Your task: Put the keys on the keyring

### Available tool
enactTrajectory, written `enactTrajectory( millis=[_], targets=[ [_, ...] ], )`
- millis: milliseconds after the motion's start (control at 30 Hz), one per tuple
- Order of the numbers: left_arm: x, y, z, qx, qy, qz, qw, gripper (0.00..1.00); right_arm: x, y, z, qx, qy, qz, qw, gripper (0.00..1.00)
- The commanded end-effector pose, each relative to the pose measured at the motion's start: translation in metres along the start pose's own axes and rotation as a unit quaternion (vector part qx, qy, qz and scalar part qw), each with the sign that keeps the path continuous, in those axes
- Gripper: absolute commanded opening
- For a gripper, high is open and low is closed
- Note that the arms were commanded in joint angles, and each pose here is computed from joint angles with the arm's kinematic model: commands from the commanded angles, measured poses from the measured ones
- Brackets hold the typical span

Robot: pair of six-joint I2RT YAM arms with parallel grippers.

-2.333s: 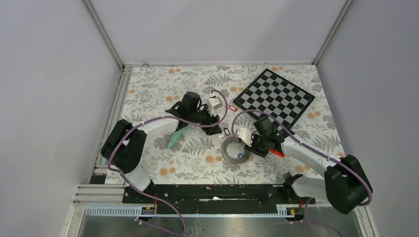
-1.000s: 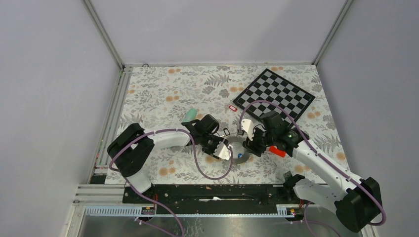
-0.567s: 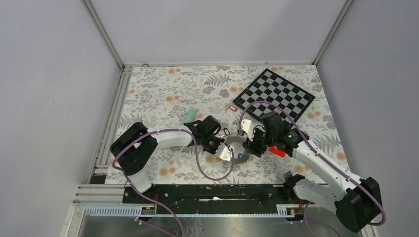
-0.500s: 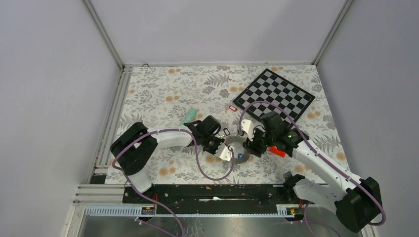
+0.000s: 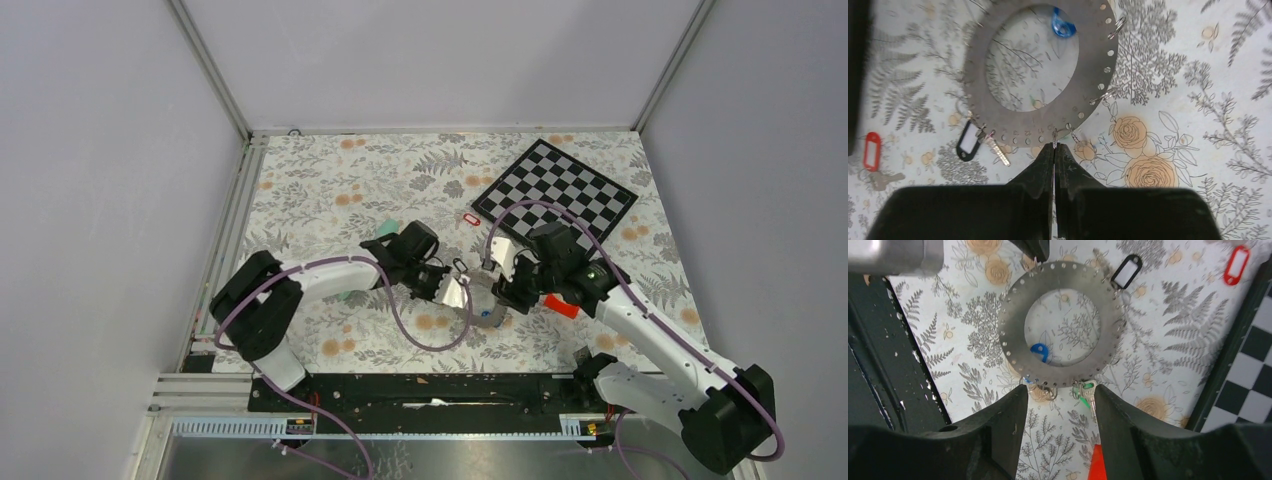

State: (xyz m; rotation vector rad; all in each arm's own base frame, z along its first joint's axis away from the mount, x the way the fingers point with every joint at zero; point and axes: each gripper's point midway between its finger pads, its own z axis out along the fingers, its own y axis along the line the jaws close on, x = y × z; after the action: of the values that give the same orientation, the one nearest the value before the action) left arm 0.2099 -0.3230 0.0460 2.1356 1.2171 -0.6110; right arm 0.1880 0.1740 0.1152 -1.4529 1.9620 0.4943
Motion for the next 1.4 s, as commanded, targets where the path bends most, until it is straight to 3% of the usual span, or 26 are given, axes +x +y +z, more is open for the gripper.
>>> enactTrajectory(
  millis=[0,367,633,733,1367],
  targets=[
    [-0.067,0.027,-0.036,-0.034,-0.13,-0.007,0.991,0.0,-0.057,-0.011,-0.025,0.02,-0.087,-0.028,0.996,0.58],
    [-0.137,0.043,-0.096,-0.007,-0.297,-0.097,0.95,0.0,-0.13,0.0,-0.057,-0.049,-0.165,-0.035,0.984,0.53],
    [-0.16,0.048,-0.122,0.001,-0.37,-0.167,0.914,0.0,-0.13,0.012,-0.056,-0.084,-0.174,-0.037,0.98,0.46],
    [-0.168,0.051,-0.135,-0.013,-0.407,-0.164,0.898,0.0,-0.126,0.014,-0.056,-0.086,-0.174,-0.037,0.98,0.45],
    [-0.165,0.048,-0.134,-0.019,-0.423,-0.195,0.885,0.0,-0.14,0.005,-0.051,-0.092,-0.181,-0.032,0.979,0.41]
  ],
)
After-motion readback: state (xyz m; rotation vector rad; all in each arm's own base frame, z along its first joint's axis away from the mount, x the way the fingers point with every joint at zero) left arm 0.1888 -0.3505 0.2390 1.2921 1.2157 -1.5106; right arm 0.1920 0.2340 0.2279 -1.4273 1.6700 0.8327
